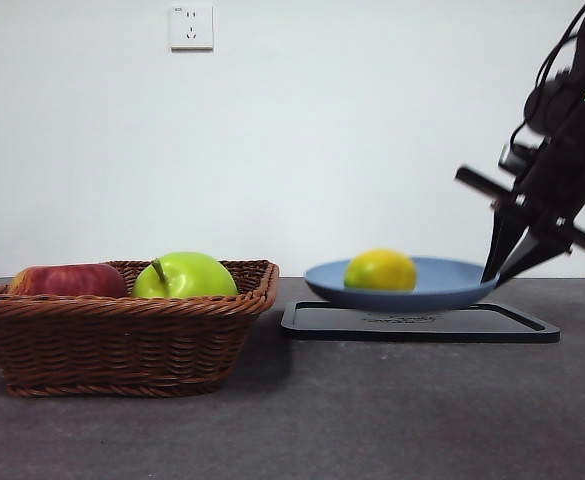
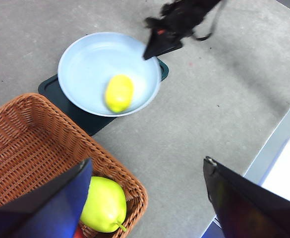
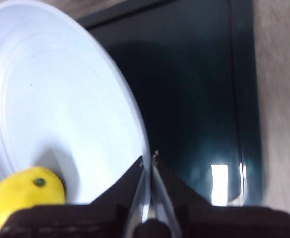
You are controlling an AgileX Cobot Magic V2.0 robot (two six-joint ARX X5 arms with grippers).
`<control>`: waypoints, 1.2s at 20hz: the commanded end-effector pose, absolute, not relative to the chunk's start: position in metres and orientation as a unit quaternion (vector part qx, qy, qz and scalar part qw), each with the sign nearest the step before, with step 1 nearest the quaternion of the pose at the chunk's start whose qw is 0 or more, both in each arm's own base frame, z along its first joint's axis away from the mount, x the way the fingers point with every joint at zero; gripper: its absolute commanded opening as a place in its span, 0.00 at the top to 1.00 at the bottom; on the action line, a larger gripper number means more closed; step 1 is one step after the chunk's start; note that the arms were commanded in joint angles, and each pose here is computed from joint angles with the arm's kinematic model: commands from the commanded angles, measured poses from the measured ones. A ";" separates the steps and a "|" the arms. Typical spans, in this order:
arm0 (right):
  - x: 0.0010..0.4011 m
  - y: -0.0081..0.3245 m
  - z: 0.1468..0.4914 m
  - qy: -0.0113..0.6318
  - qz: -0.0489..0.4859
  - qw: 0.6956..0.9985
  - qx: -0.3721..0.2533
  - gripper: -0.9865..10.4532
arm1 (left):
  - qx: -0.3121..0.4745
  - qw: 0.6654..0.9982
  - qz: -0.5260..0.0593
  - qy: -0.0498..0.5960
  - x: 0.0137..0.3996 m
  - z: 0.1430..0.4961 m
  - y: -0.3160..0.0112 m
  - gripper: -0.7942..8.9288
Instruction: Take the lemon from the basket,put the lemon in the plate,hand out the plate
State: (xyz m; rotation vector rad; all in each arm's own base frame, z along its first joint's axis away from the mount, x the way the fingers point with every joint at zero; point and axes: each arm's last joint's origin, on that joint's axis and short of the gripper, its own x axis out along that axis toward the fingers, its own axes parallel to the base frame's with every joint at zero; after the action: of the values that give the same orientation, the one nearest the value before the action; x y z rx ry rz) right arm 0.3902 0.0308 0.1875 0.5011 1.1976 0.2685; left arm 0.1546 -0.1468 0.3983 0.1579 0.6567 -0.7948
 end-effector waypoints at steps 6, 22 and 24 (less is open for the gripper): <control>0.408 0.028 0.164 0.556 0.120 0.784 0.247 0.88 | 0.077 0.868 -0.386 0.301 0.156 0.402 -0.150 0.52; 0.358 0.010 0.257 0.519 0.168 0.822 0.163 0.91 | 0.133 0.896 -0.327 0.270 0.166 0.401 -0.152 0.78; 0.342 0.019 0.281 0.500 0.188 0.835 0.134 0.91 | 0.144 0.901 -0.318 0.257 0.168 0.402 -0.152 0.89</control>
State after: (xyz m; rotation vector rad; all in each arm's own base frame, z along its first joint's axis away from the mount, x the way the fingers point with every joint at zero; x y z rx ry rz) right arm 0.3388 0.0165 0.2781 0.3216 1.0827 0.3642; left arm 0.1666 -0.1495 0.3986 0.2744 0.5587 -0.6492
